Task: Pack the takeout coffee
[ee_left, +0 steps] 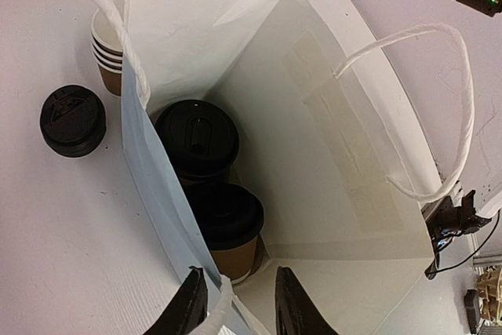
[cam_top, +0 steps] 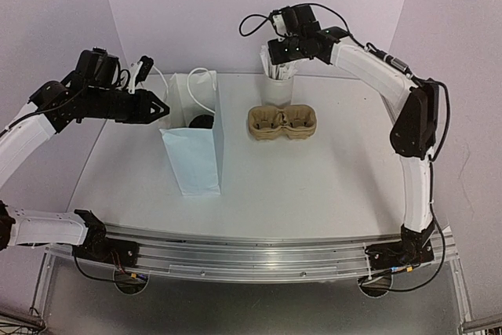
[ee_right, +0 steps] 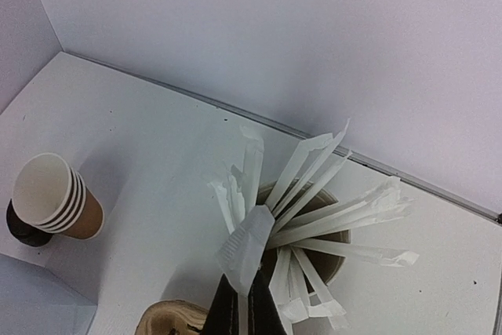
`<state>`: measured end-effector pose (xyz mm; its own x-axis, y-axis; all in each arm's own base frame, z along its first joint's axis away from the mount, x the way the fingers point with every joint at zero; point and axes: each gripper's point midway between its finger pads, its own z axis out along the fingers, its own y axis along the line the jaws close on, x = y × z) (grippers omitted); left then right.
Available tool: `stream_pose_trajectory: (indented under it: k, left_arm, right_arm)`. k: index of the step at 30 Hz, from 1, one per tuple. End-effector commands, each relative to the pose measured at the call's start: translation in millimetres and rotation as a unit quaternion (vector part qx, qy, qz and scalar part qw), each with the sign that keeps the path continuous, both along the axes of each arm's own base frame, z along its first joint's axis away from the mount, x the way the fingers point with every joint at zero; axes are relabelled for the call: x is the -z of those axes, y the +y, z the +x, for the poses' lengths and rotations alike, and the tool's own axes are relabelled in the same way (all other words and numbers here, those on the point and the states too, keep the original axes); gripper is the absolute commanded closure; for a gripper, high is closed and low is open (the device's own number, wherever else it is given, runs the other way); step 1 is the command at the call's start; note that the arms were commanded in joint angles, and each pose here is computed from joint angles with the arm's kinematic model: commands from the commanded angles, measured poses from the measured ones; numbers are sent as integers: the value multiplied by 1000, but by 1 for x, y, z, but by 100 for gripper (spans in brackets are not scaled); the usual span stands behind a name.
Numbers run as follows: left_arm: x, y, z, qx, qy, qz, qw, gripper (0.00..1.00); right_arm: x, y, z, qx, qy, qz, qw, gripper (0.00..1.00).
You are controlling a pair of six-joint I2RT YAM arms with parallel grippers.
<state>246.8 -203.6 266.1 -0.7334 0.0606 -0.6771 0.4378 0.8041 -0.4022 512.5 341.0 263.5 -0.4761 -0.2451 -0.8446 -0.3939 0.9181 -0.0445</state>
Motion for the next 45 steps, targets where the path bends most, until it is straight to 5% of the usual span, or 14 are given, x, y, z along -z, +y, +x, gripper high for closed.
stream_pose_trajectory:
  k: [1,7,12,20,26,32,45]
  left_arm:
    - [-19,-2,2,7,-35,-18,999,70]
    - [-18,-2,1,9,-35,-20,999,71]
    - [-16,-2,1,11,-36,-18,999,71]
    - [-16,-6,3,17,-36,-21,999,75]
    - [-16,-7,0,26,-35,-23,999,88]
    - [-16,1,2,13,-49,-7,999,100]
    - [-11,1,3,6,-46,-7,999,100]
  right_arm:
    - [-93,-4,-25,-29,-81,26,996,100]
    - [-181,-9,-63,-76,-153,100,980,100]
    - [-245,0,-113,-157,-198,229,940,100]
    - [-242,77,-169,-326,-93,343,876,100]
    - [-204,131,-192,-398,-11,312,863,100]
    - [-174,121,-205,-403,41,257,877,100]
    - [-166,105,-233,-418,92,244,870,100]
